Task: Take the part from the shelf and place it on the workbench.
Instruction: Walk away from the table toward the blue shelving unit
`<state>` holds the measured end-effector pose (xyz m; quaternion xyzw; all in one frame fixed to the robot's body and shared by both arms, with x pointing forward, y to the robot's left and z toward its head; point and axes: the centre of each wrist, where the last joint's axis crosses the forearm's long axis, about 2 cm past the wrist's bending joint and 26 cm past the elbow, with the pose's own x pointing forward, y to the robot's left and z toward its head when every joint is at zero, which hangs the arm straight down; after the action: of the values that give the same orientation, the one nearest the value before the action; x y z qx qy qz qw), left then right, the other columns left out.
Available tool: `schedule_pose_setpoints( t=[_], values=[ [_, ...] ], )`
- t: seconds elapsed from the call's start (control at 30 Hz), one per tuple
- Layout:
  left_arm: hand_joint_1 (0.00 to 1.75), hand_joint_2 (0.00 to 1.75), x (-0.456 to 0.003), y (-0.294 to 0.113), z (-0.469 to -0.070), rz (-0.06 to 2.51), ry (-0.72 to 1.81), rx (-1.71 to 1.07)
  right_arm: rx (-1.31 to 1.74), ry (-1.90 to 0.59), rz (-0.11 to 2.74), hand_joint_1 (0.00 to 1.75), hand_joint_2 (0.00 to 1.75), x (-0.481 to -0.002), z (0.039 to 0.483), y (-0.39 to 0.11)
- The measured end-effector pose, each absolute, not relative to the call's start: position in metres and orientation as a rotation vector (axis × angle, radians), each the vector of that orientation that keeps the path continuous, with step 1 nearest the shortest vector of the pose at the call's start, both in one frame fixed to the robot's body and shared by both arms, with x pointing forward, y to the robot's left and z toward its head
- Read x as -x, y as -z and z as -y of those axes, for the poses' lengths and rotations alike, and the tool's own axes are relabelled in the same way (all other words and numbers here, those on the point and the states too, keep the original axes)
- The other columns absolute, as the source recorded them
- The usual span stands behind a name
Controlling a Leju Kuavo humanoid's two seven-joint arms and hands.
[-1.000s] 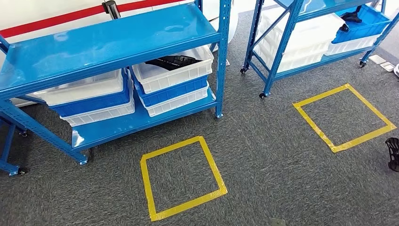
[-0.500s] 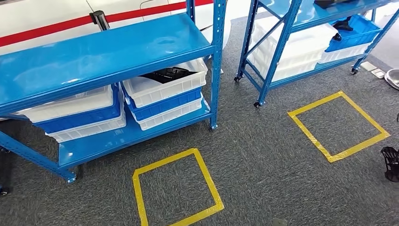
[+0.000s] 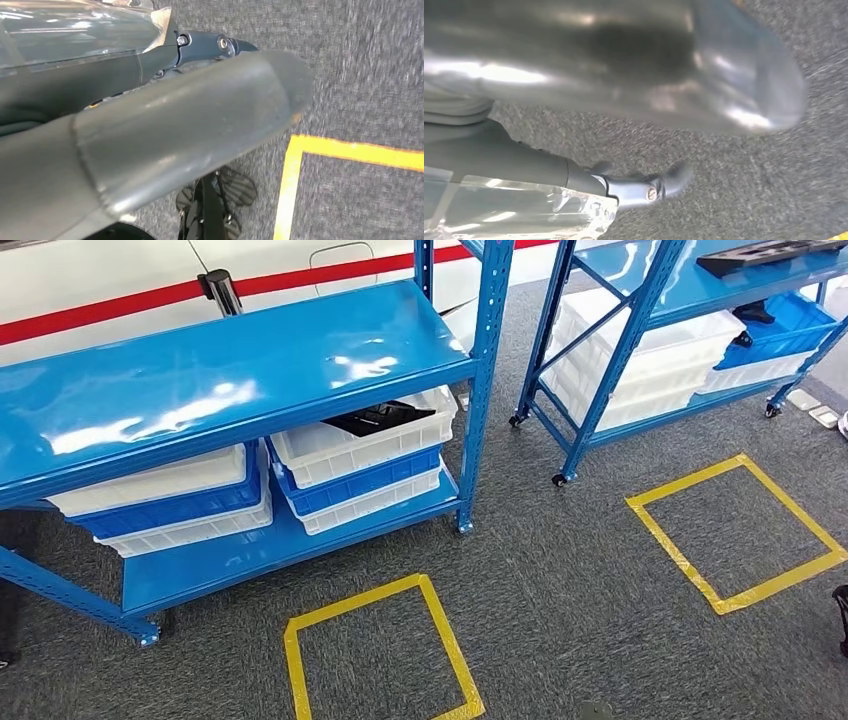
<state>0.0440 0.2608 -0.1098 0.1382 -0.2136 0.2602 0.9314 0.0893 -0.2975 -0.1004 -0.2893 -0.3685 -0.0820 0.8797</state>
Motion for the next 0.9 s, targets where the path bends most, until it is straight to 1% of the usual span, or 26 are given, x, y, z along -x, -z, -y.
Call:
schedule_pose_setpoints(
  t=[0.9],
  values=[
    [0.00, 0.00, -0.0474, 0.1093, -0.2618, 0.440, -0.515, -0.293, 0.603, 0.158, 0.770, 0.00, 0.00, -0.0925, 0.2902, 0.0995]
  ],
)
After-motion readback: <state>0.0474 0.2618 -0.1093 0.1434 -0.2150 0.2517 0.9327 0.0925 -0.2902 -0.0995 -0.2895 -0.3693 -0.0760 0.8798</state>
